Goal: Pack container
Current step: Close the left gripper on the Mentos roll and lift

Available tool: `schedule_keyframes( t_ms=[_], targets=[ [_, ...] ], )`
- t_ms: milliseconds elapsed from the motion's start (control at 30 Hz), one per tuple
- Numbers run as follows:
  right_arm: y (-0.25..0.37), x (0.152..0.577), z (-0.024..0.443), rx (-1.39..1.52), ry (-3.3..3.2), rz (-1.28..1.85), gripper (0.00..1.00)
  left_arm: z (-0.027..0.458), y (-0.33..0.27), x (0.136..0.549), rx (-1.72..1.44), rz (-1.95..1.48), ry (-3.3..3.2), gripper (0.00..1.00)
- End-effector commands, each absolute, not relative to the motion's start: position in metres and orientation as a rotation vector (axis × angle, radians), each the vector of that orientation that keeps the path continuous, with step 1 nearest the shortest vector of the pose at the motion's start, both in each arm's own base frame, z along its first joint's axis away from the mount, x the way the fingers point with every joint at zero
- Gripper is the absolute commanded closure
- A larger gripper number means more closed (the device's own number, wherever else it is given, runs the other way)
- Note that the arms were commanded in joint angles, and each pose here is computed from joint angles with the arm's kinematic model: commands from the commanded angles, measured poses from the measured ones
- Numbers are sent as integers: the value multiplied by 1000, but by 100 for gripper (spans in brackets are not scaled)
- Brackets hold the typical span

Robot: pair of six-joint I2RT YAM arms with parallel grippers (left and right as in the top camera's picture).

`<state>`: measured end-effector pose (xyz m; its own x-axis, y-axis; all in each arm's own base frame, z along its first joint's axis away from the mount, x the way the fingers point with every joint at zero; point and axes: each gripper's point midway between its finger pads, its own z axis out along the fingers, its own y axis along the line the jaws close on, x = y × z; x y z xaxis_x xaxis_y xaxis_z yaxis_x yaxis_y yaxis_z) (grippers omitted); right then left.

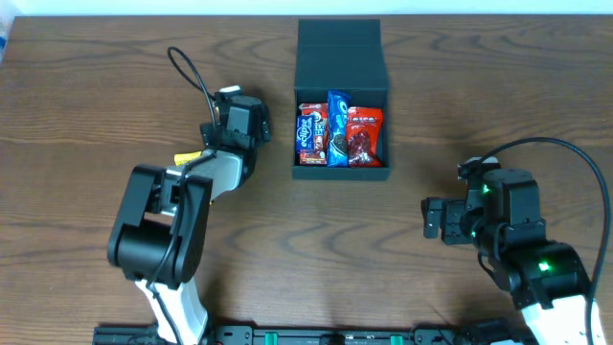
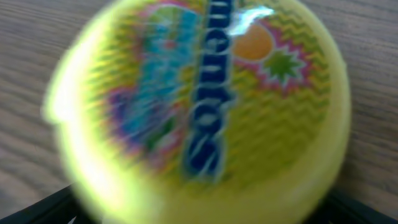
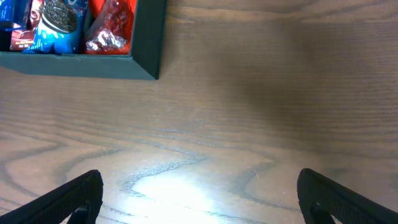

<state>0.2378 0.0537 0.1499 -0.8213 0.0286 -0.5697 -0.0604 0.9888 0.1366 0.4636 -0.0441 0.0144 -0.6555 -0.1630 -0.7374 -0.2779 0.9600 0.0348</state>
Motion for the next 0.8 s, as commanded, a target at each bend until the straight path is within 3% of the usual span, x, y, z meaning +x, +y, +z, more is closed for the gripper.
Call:
schedule_keyframes(
  t_ms=[0, 267, 300, 467, 533, 767],
  targets=[
    [52, 239, 152, -30, 2521, 193, 1, 16, -46, 478, -298, 181, 2284, 4],
    [52, 239, 152, -30, 2521, 194, 1, 13, -41, 484, -314, 189, 2284, 4],
    [52, 239, 152, -30, 2521, 193, 1, 13, -39, 484, -317, 190, 2284, 0],
    [52, 239, 152, -30, 2521, 194, 1, 12, -35, 484, -325, 196, 2286, 31],
    [52, 239, 152, -30, 2521, 193, 1, 12, -35, 484, -325, 196, 2286, 39],
    [52, 239, 152, -30, 2521, 193, 1, 12, -35, 484, -325, 196, 2286, 46]
  ],
)
